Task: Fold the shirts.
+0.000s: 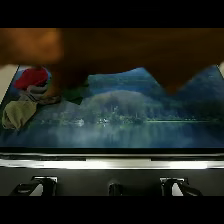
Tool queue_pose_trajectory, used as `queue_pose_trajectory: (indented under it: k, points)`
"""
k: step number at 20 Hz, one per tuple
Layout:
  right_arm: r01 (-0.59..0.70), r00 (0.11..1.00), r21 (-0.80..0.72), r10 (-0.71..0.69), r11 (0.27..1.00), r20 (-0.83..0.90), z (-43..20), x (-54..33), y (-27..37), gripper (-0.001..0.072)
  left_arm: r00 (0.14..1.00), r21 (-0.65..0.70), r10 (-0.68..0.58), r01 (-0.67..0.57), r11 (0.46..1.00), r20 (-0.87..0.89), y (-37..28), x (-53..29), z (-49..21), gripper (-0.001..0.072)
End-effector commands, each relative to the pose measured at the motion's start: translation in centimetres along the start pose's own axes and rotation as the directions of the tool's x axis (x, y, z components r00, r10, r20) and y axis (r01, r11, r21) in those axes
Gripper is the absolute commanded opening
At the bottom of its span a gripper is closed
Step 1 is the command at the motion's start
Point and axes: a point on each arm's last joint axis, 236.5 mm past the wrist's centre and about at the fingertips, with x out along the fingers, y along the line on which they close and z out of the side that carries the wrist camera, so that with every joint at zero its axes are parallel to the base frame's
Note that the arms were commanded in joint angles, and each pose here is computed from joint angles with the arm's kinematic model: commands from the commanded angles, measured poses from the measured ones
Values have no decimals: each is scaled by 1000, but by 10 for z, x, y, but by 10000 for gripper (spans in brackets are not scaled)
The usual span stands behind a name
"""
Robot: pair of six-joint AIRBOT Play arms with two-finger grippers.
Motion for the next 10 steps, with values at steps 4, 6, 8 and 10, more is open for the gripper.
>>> queue_pose_trajectory:
  k: [4,6,8,10]
  points:
    - [68,997,-6,-68,998,-37,-3,-30,-10,50,998,-14,26,-25,1000,57,-3,-16,20,28]
    - [69,971,1,-66,998,-231,-54,-3,-16,50,996,-29,39,-41,999,-80,16,12,-23,27]
    - [76,833,42,-40,996,-552,-151,35,-24,49,951,-132,24,-68,989,-308,42,55,-105,28]
    - [104,581,97,18,990,-813,-270,69,-30,48,847,-213,-27,-103,972,-531,63,92,-214,28]
